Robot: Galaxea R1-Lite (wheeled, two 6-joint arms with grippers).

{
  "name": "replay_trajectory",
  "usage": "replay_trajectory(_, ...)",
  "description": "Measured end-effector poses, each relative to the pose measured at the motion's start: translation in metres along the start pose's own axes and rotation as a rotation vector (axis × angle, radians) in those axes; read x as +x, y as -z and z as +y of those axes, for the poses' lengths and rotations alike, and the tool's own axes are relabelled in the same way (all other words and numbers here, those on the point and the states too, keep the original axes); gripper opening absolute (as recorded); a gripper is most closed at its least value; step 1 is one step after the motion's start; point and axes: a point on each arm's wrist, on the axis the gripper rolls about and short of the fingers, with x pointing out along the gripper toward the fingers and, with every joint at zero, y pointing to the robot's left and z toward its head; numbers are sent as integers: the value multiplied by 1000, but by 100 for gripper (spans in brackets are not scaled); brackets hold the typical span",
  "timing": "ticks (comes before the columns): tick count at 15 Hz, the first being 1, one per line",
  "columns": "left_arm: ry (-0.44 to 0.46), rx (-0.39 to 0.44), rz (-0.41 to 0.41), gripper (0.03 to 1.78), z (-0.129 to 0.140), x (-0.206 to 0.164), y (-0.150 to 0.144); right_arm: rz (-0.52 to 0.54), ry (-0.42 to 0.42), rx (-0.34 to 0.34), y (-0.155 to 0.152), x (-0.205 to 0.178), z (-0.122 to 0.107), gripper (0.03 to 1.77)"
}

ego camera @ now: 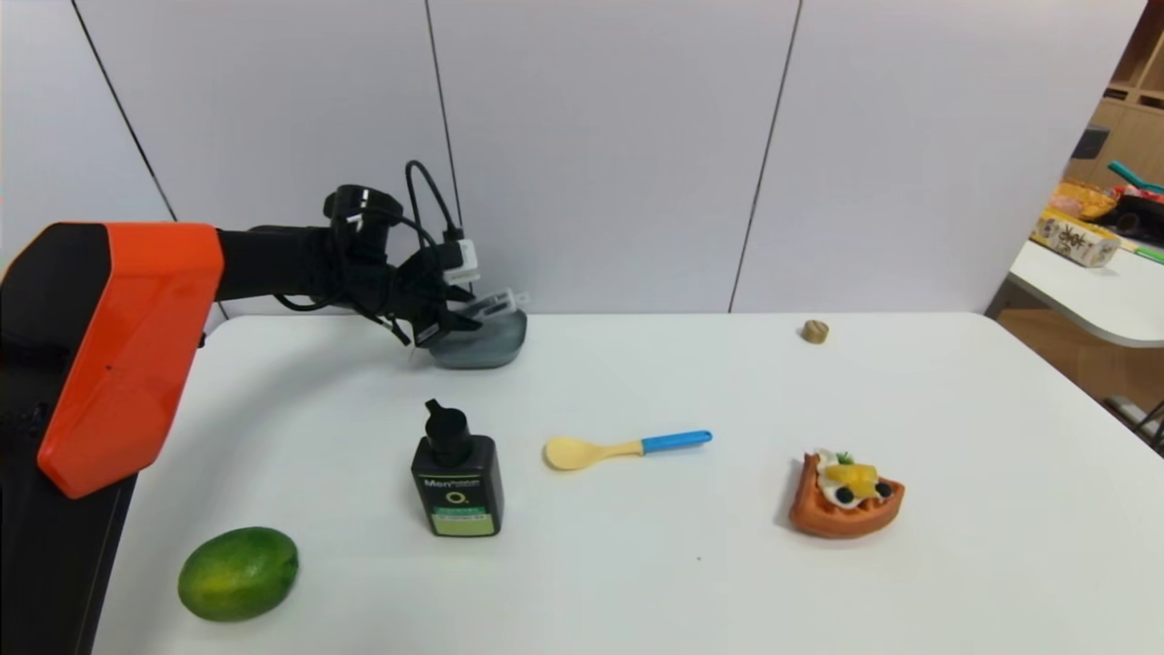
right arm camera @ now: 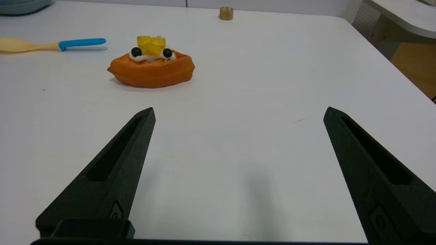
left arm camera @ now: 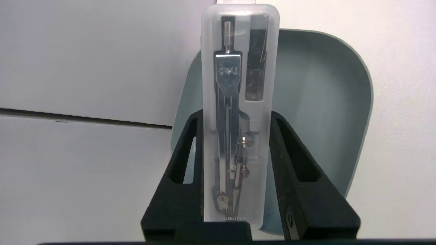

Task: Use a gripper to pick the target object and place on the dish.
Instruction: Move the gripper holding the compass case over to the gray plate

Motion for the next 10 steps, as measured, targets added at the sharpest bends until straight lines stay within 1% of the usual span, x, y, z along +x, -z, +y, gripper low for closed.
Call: replay_trajectory(10,19,-3,1,59,-5,7,1,0,0,-1,0,0,0,171)
